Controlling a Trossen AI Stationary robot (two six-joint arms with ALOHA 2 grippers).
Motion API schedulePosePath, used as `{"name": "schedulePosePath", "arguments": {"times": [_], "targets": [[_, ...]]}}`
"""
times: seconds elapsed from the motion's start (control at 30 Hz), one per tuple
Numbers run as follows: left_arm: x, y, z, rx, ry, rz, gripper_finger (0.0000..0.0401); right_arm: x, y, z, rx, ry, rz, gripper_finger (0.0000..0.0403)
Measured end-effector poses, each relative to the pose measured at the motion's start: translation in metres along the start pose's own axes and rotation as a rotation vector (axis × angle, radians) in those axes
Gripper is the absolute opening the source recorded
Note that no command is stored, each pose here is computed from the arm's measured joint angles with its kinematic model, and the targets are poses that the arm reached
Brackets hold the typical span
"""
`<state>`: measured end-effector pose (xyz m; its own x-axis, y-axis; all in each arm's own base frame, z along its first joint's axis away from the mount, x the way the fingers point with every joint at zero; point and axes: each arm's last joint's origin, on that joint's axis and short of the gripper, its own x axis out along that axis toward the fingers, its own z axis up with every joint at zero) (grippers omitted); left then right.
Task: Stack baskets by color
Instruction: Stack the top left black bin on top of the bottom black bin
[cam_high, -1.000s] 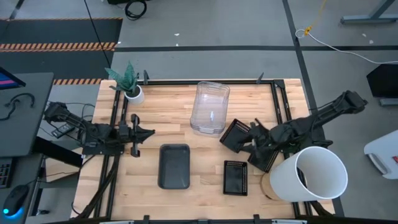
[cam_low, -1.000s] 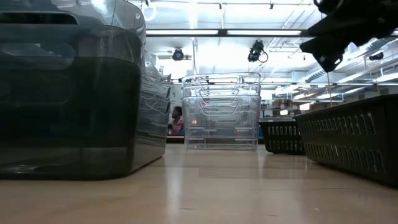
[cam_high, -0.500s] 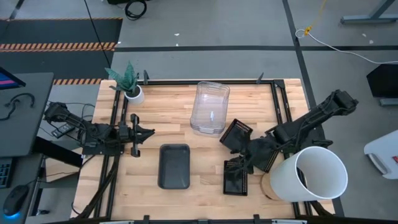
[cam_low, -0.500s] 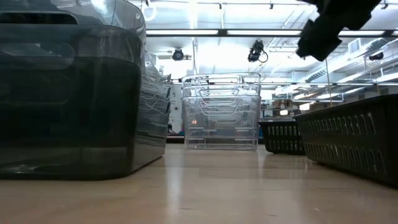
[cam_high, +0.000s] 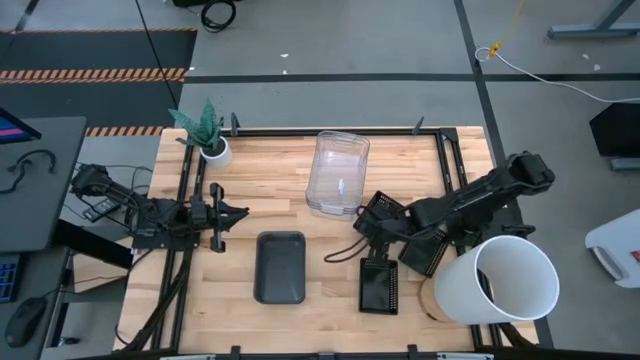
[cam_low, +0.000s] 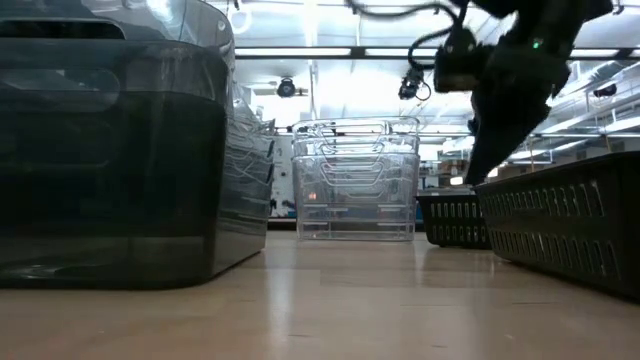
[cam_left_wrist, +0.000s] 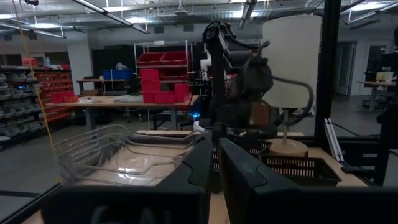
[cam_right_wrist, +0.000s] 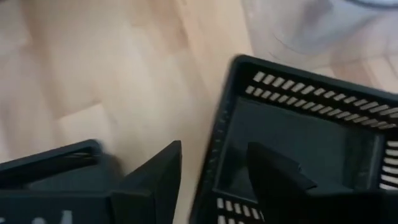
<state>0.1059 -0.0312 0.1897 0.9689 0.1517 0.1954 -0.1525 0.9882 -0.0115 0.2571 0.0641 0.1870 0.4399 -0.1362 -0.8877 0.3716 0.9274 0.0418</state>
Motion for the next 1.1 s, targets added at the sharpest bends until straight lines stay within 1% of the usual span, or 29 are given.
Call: {"name": "schedulePosePath", "arguments": {"times": [0.23, 0.33, 0.43, 0.63, 0.8, 0.93, 1.1], "targets": [[0.000, 0.000, 0.000, 0.000, 0.000, 0.000, 0.0027, 0.012, -0.002, -0.001, 0.002, -0.004, -0.087, 0.0231], [0.000, 0.000, 0.000, 0.000, 0.000, 0.000, 0.0024, 0.013, -0.002, 0.000, 0.001, -0.009, -0.099, 0.0236], [0.000, 0.000, 0.000, 0.001, 0.001, -0.001, 0.0025, 0.019, -0.002, -0.001, 0.000, -0.003, -0.116, 0.0232], [0.000, 0.000, 0.000, 0.001, 0.002, -0.001, 0.0035, 0.034, 0.001, -0.006, -0.005, 0.081, -0.104, 0.0208], [0.000, 0.000, 0.000, 0.001, 0.003, -0.001, 0.0033, 0.036, 0.000, -0.008, -0.009, 0.106, -0.101, 0.0179], [0.000, 0.000, 0.000, 0.001, 0.002, -0.001, 0.0027, 0.035, 0.000, -0.008, -0.004, 0.102, -0.098, 0.0146], [0.000, 0.000, 0.000, 0.001, 0.002, -0.001, 0.0029, 0.035, 0.000, -0.008, -0.004, 0.110, -0.094, 0.0091]]}}
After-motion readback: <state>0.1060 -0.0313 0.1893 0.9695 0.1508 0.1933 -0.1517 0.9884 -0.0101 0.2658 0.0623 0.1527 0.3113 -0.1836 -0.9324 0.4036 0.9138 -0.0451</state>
